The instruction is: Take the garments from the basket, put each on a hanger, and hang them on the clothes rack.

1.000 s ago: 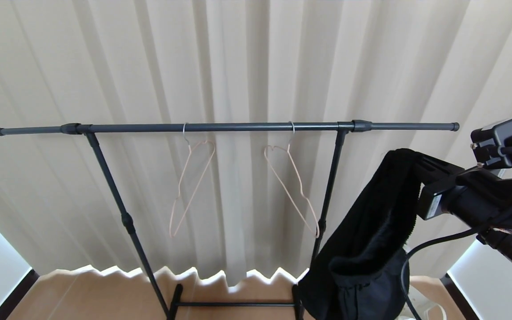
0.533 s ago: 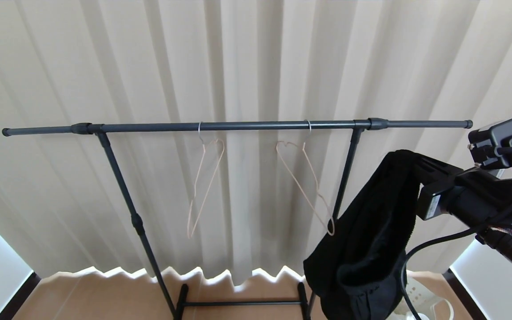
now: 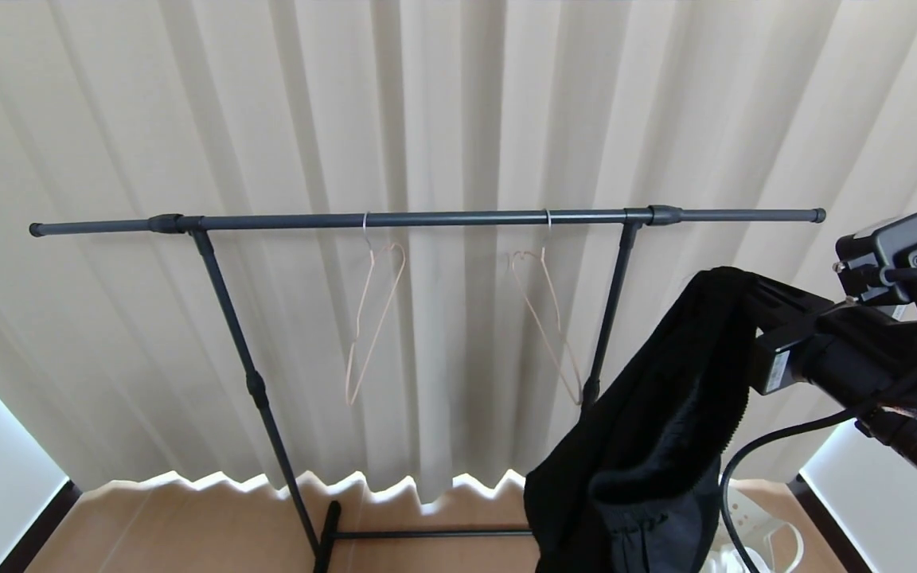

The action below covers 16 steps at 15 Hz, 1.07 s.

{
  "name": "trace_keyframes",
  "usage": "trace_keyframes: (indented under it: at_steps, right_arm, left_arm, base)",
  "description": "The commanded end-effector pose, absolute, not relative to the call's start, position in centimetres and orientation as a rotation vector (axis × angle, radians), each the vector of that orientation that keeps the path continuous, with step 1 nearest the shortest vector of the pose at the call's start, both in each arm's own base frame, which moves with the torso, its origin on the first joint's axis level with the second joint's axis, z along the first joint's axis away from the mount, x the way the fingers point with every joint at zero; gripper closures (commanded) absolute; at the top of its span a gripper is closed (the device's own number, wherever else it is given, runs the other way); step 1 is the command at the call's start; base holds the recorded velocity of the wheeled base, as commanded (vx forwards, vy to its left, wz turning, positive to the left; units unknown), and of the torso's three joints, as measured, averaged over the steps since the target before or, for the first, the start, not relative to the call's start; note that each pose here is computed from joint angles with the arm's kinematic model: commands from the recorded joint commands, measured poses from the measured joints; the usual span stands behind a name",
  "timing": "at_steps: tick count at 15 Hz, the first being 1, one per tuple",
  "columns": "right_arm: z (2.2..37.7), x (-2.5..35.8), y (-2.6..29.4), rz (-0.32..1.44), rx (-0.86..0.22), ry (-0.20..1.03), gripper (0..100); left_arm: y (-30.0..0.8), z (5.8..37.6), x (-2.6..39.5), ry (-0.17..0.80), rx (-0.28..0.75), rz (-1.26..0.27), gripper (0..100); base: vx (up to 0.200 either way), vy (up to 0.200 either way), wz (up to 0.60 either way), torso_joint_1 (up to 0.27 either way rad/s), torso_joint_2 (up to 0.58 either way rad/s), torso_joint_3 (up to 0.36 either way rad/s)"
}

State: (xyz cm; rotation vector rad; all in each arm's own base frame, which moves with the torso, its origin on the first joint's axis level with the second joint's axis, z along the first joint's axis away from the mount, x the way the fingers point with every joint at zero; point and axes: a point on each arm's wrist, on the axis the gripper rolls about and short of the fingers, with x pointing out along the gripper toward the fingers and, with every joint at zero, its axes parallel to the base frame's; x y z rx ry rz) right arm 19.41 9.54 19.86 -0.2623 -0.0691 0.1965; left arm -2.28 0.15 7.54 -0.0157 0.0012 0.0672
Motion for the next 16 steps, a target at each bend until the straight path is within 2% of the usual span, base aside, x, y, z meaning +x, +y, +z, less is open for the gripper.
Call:
trace_keyframes:
  at_steps: [1,3,5,7,9,12,13,16]
  right_arm:
    - [19.8,19.7,9.8,0.199,-0.265,-0.064,100]
    - [20.6,18.3,9.5,0.204,-0.255,-0.092,100]
    - [20.7,17.4,9.7,0.250,-0.276,-0.035,100]
    - [20.5,16.3,11.3,0.354,-0.235,0.027,100]
    - [20.3,15.3,13.0,0.451,-0.189,0.073,100]
    - [19.9,15.2,14.4,0.509,-0.177,0.117,100]
    - [19.5,15.4,16.1,0.554,-0.141,0.152,100]
    - [18.5,16.4,17.9,0.564,-0.105,0.204,100]
  left_arm:
    - [0.1,7.7,-1.8,0.075,-0.004,0.005,0]
    - [0.1,7.9,-1.3,0.136,-0.003,0.014,0]
    - [0.1,9.1,-1.0,0.164,-0.022,-0.004,0]
    - [-0.1,11.8,-0.3,0.185,-0.145,-0.126,0]
    - [-0.3,13.1,0.3,0.220,-0.194,-0.235,0]
    - [-0.5,13.2,0.9,0.268,-0.191,-0.293,0]
    - [-0.7,13.7,1.8,0.314,-0.190,-0.327,0]
    - [-1.2,14.5,3.1,0.387,-0.192,-0.392,0]
  base:
    - [0.000,0.000,0.00,0.000,0.00,0.000]
    - [0.000,0.000,0.00,0.000,0.00,0.000]
    - [0.000,0.000,0.00,0.000,0.00,0.000]
    - [0.000,0.000,0.00,0.000,0.00,0.000]
    - [0.000,0.000,0.00,0.000,0.00,0.000]
    - [0.000,0.000,0.00,0.000,0.00,0.000]
    - [0.000,0.000,0.00,0.000,0.00,0.000]
    - [0.000,0.000,0.00,0.000,0.00,0.000]
